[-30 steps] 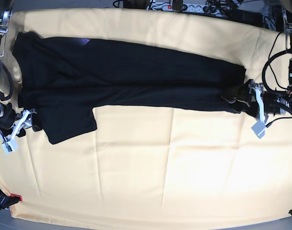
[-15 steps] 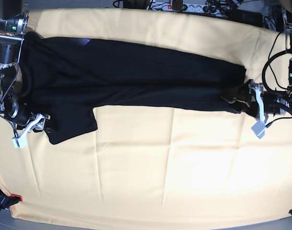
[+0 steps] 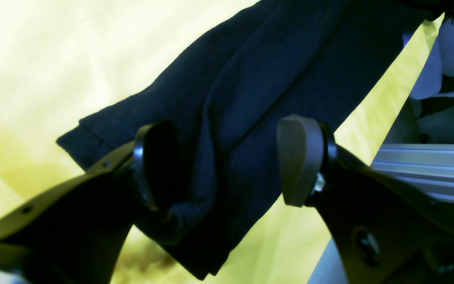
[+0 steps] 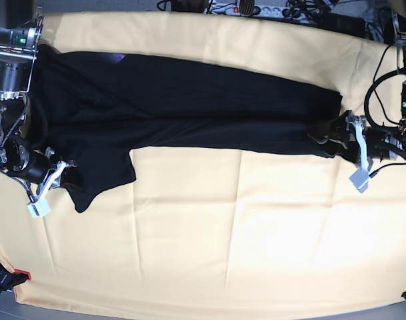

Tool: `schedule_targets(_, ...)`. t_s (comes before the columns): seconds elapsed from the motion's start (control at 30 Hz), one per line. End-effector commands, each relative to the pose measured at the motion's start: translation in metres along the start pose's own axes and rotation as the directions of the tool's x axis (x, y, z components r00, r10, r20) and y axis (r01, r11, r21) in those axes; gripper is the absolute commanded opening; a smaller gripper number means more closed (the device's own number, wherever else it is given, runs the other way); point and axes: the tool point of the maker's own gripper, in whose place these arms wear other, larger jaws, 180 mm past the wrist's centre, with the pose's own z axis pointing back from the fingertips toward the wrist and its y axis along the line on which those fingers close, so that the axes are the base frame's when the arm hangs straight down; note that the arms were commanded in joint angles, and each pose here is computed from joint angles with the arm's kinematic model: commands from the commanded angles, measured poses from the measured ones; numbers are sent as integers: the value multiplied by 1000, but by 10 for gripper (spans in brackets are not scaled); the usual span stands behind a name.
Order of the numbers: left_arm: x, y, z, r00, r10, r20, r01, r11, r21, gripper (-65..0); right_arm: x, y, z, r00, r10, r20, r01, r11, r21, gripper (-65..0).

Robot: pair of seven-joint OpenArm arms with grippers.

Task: Fold the T-shirt properly
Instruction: 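Fold the sleeve inward with the right gripper and release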

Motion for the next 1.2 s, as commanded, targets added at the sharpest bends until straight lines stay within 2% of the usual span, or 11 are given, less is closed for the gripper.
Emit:
schedule_targets(0.0,13,-1,11,999,-29,28,29,1000,9,-226,27,8,12,997,42,67,-44,999,24,-650)
schedule_targets(0.2,13,-1,11,999,-29,28,29,1000,9,-226,14,65,28,983,175,48,-180,977,119,-650)
schedule_targets(0.33,13,-1,11,999,-33,28,33,999,9,-226,-3,95,48,962,270,34,-272,950,152,-650)
schedule_targets(0.5,13,-1,11,999,-33,28,33,999,9,-226,-29,117,68,929,369,-25,-359,916,180,-650)
schedule_targets(0.9,13,-1,11,998,-49,28,48,999,7,-226,-85,107,89,879,401,-257,-355,912,208,-650)
schedule_targets(1.17,14,-1,12,998,-50,29,50,999,9,-226,-101,87,105,810,428,-400,-383,904,191,-650)
